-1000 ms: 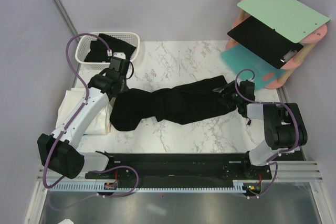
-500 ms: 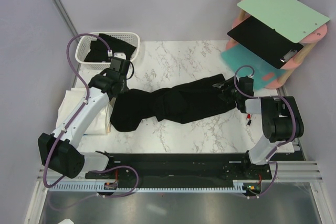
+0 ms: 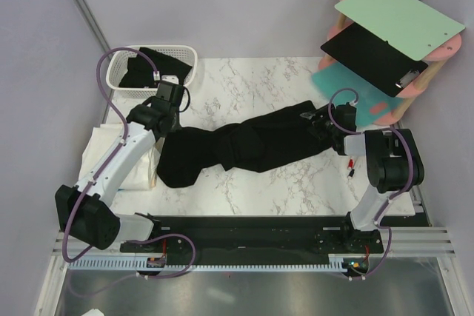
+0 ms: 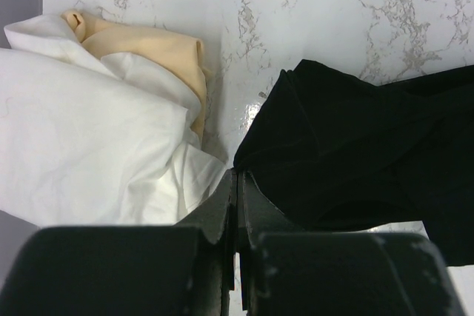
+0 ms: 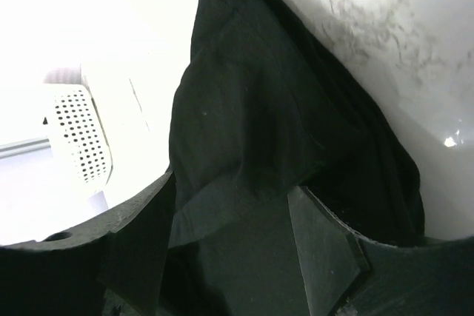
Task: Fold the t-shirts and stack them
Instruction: Flatten out the tshirt
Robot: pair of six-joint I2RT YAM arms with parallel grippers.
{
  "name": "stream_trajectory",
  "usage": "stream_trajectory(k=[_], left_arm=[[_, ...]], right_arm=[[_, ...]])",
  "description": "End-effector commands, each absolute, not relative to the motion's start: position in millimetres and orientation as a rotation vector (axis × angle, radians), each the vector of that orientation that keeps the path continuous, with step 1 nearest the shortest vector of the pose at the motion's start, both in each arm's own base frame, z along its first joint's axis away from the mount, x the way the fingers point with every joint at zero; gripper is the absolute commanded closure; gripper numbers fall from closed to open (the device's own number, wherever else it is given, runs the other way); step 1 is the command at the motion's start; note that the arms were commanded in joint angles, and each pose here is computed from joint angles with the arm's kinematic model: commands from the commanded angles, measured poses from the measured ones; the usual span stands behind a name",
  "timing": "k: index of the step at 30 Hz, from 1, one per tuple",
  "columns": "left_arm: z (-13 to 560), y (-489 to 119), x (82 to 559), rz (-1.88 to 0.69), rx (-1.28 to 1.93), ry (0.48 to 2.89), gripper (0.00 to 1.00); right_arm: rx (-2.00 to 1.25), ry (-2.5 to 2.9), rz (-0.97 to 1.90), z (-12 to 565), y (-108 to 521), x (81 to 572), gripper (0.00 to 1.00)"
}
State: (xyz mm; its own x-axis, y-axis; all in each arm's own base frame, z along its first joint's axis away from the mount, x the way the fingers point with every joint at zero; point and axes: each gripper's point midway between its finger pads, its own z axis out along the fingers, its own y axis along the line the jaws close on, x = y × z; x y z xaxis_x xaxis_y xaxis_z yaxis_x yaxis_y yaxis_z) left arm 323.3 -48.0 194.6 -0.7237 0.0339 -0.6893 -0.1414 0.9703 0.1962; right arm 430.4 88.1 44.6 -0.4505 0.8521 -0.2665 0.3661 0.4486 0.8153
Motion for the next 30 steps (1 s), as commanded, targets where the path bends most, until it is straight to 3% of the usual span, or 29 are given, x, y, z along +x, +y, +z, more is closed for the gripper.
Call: stream_trajectory(k=[1,9,10,13,16,18,19,21,30], left_arm=[[197,-49,331,0.293,-0.107,2.335,0.98],[192,-49,333,0.305,-0.098,2.346,0.98],[192,-49,333,0.305,-0.098,2.346,0.98],[189,-50,334,0.309,-0.094,2.353,0.98],[187,-50,335,0.314,-0.089,2.359,0.98],[188,-50,335,0.317,-0.086,2.357,0.98],[187,-49,335,0.319,-0.086,2.358,0.98],[188,-49,335,0.324,-0.087,2.355,0.98],[219,-38,344,0.375,-0.108,2.272,0.98]], right_arm=[[0.989,1.955,0.895,57,83,453,0.31],[0.986,1.928,0.94,55,87,464,0.35],[0.987,1.924,0.947,55,87,466,0.44],[1.001,1.923,0.966,51,90,470,0.57],[1.018,1.928,0.959,44,89,475,0.61],[1.023,1.928,0.956,41,88,478,0.77],[1.022,1.929,0.955,40,88,480,0.91],[1.007,1.924,0.959,44,89,482,1.0],[0.828,1.863,0.899,120,83,488,1.0]])
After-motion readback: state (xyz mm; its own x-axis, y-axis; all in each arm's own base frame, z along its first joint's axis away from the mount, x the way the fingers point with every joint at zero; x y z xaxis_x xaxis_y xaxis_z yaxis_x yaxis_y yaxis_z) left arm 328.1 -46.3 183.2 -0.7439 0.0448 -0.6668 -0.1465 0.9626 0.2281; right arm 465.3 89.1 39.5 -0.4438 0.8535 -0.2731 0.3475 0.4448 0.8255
